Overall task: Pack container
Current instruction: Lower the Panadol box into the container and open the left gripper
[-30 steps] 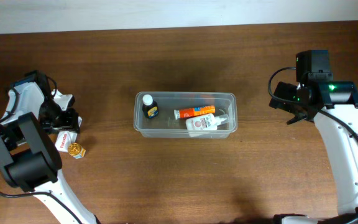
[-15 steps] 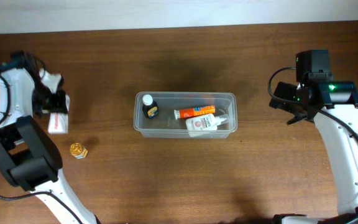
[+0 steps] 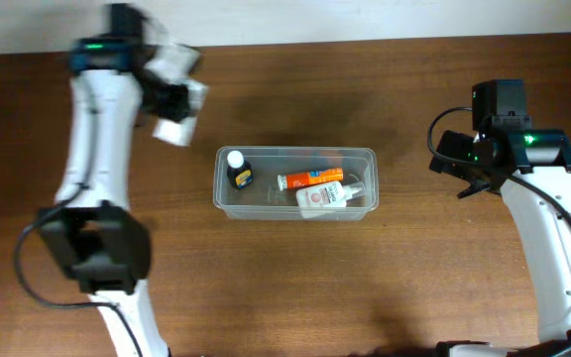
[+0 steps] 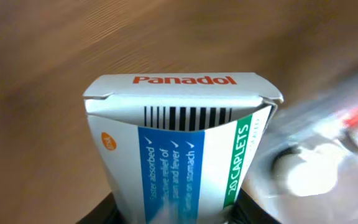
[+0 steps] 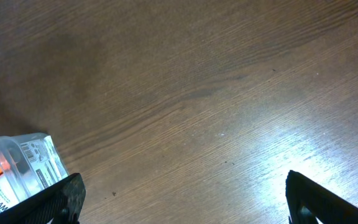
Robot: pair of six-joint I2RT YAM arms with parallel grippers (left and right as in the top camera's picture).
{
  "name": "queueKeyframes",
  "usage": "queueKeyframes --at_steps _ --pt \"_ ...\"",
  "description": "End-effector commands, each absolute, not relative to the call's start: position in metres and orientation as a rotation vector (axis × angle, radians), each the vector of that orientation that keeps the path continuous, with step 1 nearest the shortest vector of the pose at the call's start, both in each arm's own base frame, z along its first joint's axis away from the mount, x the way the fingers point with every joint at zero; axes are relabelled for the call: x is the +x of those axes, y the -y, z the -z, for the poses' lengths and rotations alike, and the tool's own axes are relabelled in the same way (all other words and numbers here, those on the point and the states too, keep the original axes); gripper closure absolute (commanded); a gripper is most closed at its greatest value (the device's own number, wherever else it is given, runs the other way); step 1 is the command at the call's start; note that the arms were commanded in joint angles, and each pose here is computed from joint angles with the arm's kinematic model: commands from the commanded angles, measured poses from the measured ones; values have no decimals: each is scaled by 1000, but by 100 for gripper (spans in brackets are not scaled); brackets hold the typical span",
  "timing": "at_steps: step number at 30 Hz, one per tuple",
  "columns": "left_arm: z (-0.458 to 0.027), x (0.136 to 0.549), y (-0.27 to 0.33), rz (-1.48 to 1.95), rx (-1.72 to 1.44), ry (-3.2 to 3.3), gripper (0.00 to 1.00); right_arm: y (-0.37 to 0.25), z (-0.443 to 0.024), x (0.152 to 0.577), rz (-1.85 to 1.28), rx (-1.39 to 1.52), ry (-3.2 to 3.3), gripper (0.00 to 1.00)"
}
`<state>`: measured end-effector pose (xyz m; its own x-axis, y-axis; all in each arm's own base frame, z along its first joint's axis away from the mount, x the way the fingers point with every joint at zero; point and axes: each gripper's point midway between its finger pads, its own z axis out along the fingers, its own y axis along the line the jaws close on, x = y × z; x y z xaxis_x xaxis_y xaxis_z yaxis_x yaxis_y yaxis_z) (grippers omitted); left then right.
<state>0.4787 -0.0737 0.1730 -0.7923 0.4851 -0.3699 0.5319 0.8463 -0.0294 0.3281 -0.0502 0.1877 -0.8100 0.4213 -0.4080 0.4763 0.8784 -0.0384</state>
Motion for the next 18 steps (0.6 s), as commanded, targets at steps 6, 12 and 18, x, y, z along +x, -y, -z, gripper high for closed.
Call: queueKeyframes --at_steps 6,12,18 --pt "-190 438 207 215 1436 -2331 69 53 -191 330 207 657 -2646 5" --pt "-186 413 245 243 1553 -2287 69 53 -191 330 208 656 -2646 5" --pt "-154 381 235 287 1636 -2423 69 53 -191 330 208 656 -2646 5"
